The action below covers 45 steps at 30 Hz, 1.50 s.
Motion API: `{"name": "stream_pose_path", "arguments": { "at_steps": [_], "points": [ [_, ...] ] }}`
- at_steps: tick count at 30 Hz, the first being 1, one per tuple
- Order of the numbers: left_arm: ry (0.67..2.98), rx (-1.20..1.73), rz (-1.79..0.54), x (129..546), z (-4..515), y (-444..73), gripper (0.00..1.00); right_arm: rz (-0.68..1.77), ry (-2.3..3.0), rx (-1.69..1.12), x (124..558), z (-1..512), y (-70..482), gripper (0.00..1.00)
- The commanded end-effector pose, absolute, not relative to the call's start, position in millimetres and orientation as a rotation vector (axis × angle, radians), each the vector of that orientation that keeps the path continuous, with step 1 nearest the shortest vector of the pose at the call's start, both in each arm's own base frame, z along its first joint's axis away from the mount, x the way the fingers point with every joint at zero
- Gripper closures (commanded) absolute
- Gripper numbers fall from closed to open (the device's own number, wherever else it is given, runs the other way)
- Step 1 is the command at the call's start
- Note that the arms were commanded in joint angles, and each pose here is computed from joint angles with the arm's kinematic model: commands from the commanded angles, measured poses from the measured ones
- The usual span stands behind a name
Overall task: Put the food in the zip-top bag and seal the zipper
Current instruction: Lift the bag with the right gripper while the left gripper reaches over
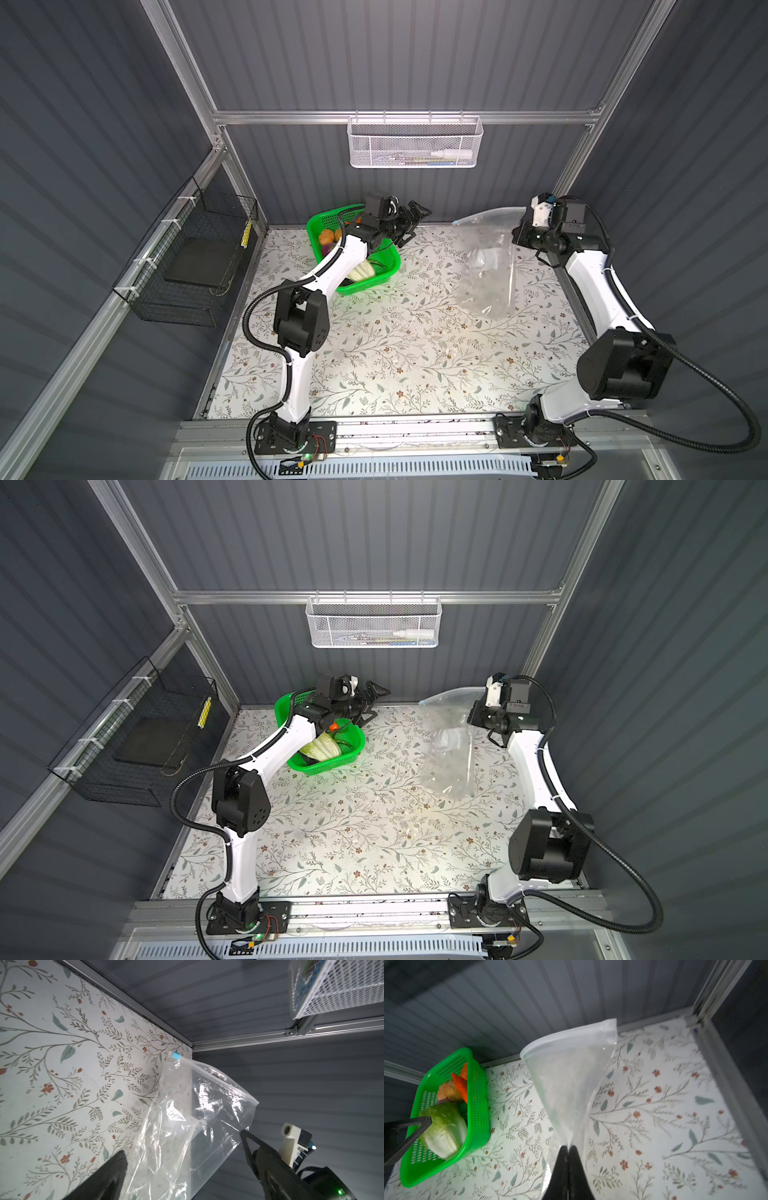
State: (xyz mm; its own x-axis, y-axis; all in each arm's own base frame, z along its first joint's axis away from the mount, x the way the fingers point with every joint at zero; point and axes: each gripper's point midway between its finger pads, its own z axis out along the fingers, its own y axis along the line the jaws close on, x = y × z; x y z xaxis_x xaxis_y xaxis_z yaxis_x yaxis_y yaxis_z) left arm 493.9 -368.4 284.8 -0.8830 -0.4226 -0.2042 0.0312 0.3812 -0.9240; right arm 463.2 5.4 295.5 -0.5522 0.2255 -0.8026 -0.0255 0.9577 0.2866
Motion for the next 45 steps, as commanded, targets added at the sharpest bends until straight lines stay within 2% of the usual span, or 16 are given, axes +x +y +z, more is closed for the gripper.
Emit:
{"name": "stream_pose_path", "arguments": {
  "at_steps": [1,4,7,12,16,22,28,32,36,37,40,45],
  "points": [
    [2.133,-0.348,-1.677,488.6,331.8,-377.9,0.01,0.206,1.909,0.010,464.5,355.1,8.7,1.00],
    [2.121,-0.372,-1.724,489.3,333.4,-381.4,0.01,0.193,1.780,-0.168,453.2,365.7,31.5,1.00],
    [2.124,-0.411,-1.734,491.4,327.1,-384.1,0.01,0.211,1.764,-0.255,445.3,345.0,49.6,1.00],
    [2.138,-0.535,-1.794,495.0,306.6,-395.1,0.01,0.272,1.822,-0.251,437.1,290.2,75.0,1.00],
    [2.161,-0.645,-1.830,496.5,287.8,-405.8,0.01,0.312,1.842,-0.227,432.1,265.8,91.1,1.00],
    [2.236,-0.853,-1.826,483.1,250.3,-416.6,0.01,0.346,1.851,-0.165,427.9,255.7,96.8,1.00],
    [2.280,-1.025,-1.719,468.5,222.9,-401.4,0.05,0.316,1.850,-0.143,427.9,254.0,95.0,1.00],
    [2.301,-0.945,-1.727,469.3,218.0,-407.0,0.06,0.349,1.841,-0.190,424.6,252.6,102.6,1.00],
    [2.355,-0.640,-1.798,473.8,222.1,-430.2,0.22,0.357,1.835,-0.232,418.9,252.8,106.4,1.00],
    [2.374,-0.595,-1.789,472.3,220.1,-432.0,0.23,0.348,1.837,-0.232,418.5,252.5,105.3,1.00],
    [2.383,-0.643,-1.780,466.4,213.8,-428.0,0.27,0.328,1.843,-0.226,418.5,252.5,102.3,1.00],
    [2.377,-0.799,-1.702,463.7,202.7,-410.3,0.27,0.325,1.838,-0.213,422.1,254.7,101.4,1.00]
  ]
}}
